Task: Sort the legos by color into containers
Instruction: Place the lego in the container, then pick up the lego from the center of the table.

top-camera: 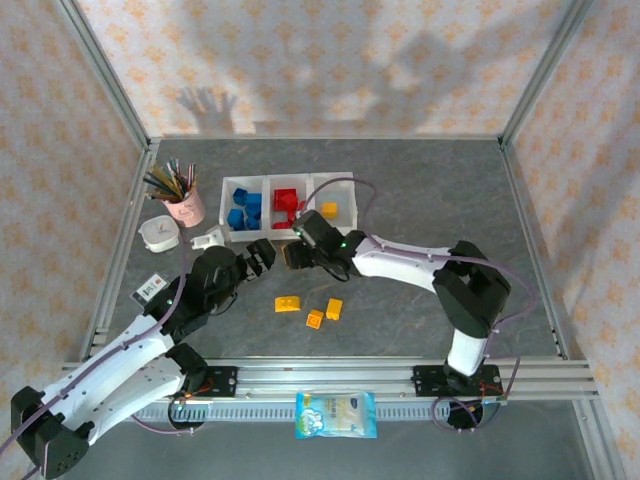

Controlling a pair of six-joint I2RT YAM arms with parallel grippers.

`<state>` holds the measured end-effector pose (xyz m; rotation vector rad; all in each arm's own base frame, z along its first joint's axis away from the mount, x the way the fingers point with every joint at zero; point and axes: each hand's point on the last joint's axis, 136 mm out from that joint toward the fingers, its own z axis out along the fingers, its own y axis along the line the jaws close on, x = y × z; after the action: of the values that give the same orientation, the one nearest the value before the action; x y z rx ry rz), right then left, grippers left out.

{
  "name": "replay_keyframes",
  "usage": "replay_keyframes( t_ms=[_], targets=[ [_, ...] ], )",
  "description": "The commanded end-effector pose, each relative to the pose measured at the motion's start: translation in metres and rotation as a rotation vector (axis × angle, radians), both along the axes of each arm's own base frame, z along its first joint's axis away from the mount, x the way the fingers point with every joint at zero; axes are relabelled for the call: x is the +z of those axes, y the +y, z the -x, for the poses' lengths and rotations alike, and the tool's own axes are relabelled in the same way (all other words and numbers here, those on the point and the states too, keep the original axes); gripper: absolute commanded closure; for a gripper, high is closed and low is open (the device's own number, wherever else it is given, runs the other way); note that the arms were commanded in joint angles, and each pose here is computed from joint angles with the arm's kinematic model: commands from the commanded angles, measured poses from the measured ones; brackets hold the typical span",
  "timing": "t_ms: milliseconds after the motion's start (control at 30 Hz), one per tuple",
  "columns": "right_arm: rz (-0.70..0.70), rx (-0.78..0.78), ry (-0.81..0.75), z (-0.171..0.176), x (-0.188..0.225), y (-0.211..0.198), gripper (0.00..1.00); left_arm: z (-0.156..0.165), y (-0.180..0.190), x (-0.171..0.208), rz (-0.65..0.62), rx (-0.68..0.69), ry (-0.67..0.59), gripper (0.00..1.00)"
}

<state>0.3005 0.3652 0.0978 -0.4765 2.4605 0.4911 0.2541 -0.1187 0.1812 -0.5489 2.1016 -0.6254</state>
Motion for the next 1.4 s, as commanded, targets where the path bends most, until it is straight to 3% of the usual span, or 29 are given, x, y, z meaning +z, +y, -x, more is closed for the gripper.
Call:
replay_keyframes(
  t_ms=[0, 567, 1000, 1367],
  targets=[
    [0.032, -0.021, -0.012, -0.005, -0.015, 0.011, 0.36, 0.007, 0.015, -0.012, -0.019, 0.053, 0.037, 0.01],
    [0.141, -0.011, -0.03, -0.022, -0.058, 0.031, 0.4, 0.013, 0.024, -0.017, -0.02, 0.079, 0.036, 0.01],
    [0.19, -0.001, -0.039, -0.028, -0.075, 0.033, 0.58, 0.013, 0.025, -0.019, -0.029, 0.083, 0.04, 0.01],
    [0.136, 0.006, -0.031, -0.014, -0.047, 0.023, 0.7, 0.011, 0.022, -0.009, -0.024, 0.068, 0.027, 0.01]
  ],
)
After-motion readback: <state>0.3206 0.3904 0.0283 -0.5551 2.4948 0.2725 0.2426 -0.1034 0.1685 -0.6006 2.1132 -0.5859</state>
